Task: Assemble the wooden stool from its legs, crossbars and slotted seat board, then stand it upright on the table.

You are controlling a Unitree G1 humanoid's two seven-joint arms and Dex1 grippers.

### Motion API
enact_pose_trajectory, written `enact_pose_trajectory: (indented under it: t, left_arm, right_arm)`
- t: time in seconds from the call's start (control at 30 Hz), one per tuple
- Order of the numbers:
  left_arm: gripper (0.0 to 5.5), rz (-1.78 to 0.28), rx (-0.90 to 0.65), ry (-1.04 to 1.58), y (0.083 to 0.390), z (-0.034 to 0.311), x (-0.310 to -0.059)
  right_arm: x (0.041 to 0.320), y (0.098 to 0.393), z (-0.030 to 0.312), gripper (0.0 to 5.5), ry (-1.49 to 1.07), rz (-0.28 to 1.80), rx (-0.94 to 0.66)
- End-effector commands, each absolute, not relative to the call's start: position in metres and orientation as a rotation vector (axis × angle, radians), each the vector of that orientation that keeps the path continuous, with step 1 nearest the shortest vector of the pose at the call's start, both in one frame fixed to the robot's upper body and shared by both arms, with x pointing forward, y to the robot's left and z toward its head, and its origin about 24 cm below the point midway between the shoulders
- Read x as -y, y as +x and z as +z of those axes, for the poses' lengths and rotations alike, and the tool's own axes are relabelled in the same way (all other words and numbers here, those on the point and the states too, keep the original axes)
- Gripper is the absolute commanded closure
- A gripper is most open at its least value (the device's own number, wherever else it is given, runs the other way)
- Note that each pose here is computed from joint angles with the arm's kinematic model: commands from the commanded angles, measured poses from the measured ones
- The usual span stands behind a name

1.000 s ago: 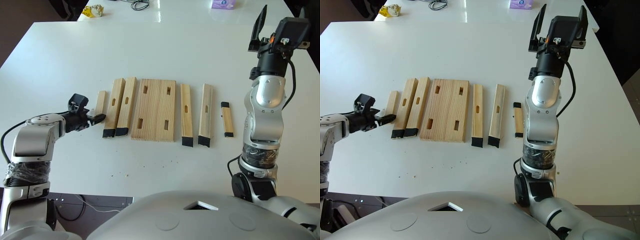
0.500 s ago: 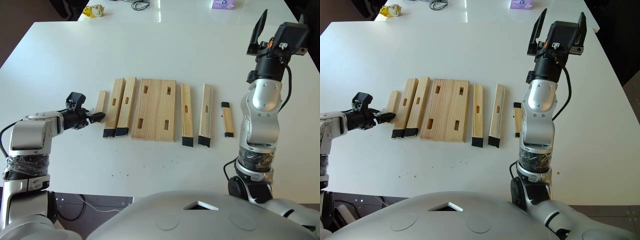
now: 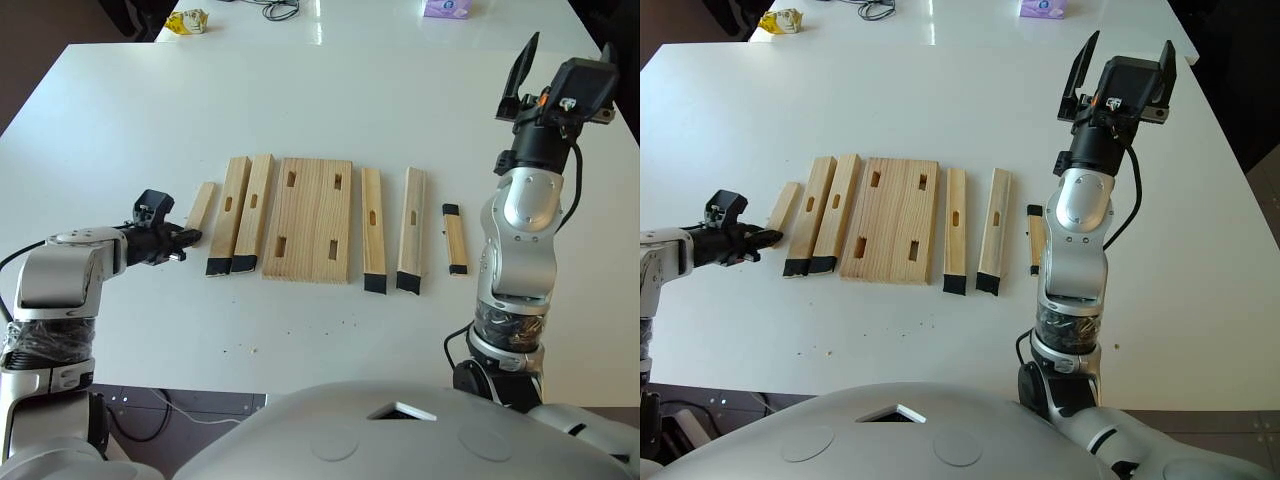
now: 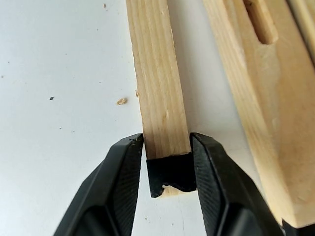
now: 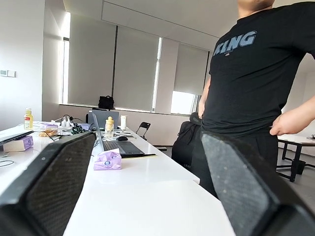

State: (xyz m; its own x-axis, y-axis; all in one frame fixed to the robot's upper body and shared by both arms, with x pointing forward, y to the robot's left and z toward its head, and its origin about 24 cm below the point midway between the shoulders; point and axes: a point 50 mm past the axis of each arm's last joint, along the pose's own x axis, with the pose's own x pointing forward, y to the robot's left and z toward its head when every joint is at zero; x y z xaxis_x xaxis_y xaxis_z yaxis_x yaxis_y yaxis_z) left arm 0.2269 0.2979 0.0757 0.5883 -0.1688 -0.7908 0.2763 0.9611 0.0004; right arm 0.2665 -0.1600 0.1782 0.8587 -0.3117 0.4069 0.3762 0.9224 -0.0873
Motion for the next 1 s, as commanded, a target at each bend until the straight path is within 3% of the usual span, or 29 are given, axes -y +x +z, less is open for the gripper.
enact_pose_trajectory:
  t: [0.03, 0.47, 0.8, 1.0]
  left_arm:
    - [4.18, -0.28, -0.993, 0.156, 0.216, 0.059, -0.295]
    - [4.18, -0.316, -0.958, 0.15, 0.215, 0.058, -0.289]
    - [4.18, -0.217, -0.577, -0.03, 0.275, 0.114, -0.29]
    - [4.18, -0.239, -0.35, -0.097, 0.286, 0.151, -0.275]
  right_arm:
    - [0.162, 0.266, 0.179, 1.54, -0.17, -0.375, 0.396]
    - [0.164, 0.267, 0.179, 1.54, -0.176, -0.369, 0.39]
    - [0.163, 0.285, 0.186, 1.54, -0.17, -0.257, 0.403]
    - [0.158, 0.305, 0.181, 1.54, -0.047, -0.08, 0.341]
